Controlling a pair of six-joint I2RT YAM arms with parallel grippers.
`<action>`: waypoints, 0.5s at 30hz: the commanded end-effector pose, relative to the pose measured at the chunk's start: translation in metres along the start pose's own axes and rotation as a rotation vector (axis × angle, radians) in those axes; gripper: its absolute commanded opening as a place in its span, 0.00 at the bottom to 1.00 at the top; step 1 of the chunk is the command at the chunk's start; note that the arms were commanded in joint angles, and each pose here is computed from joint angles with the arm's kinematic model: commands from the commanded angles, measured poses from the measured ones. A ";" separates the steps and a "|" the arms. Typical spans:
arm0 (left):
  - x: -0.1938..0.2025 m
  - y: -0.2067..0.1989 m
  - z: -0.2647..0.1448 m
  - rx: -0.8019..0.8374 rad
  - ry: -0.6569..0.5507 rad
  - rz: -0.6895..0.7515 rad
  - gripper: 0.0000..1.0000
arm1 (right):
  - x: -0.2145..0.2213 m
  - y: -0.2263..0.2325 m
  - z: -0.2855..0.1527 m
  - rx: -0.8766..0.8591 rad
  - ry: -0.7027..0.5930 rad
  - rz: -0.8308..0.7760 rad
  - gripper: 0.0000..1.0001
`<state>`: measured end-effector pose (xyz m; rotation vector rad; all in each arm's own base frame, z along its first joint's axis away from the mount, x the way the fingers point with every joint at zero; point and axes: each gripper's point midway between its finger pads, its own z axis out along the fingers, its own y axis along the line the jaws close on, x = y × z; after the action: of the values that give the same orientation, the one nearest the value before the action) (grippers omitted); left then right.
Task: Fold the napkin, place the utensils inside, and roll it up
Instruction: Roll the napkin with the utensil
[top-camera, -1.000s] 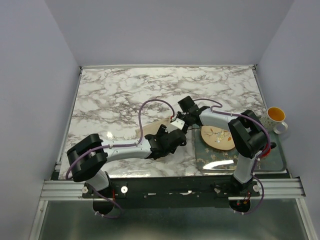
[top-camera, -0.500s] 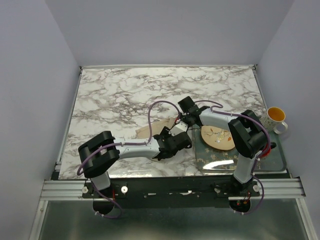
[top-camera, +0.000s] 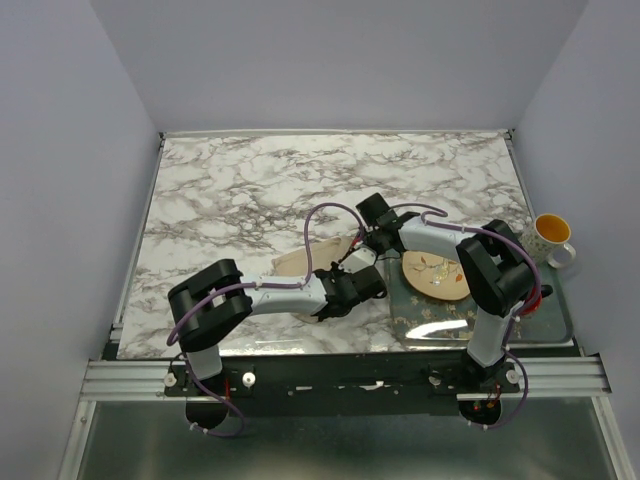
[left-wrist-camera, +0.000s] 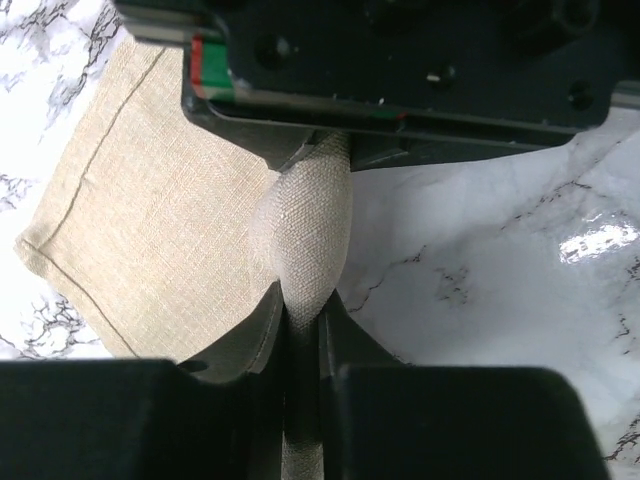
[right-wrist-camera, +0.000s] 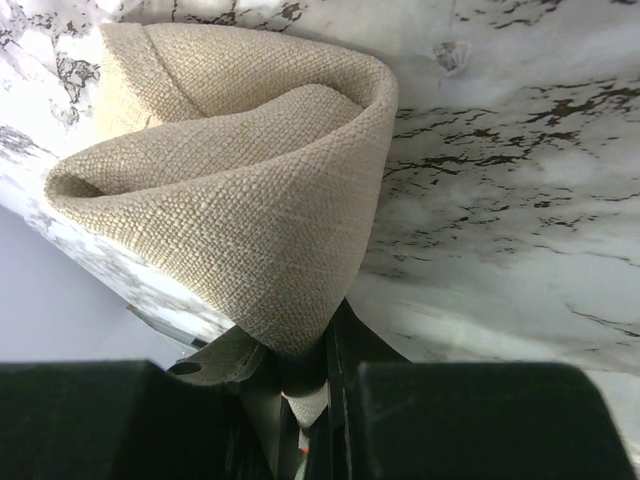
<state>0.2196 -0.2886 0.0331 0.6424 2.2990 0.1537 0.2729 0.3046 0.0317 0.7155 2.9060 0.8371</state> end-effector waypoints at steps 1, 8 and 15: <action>-0.002 0.001 -0.003 -0.004 -0.001 -0.020 0.12 | 0.004 0.008 -0.002 -0.006 0.027 0.014 0.01; -0.001 0.000 -0.010 0.047 0.008 -0.076 0.00 | -0.001 0.023 -0.010 -0.055 0.008 -0.082 0.40; -0.010 0.014 -0.018 0.146 0.000 -0.219 0.00 | -0.006 0.024 -0.019 -0.090 -0.023 -0.171 0.70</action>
<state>0.2164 -0.2795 0.0391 0.5695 2.3537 0.0563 0.2779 0.3104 0.0431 0.5848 2.8967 0.8802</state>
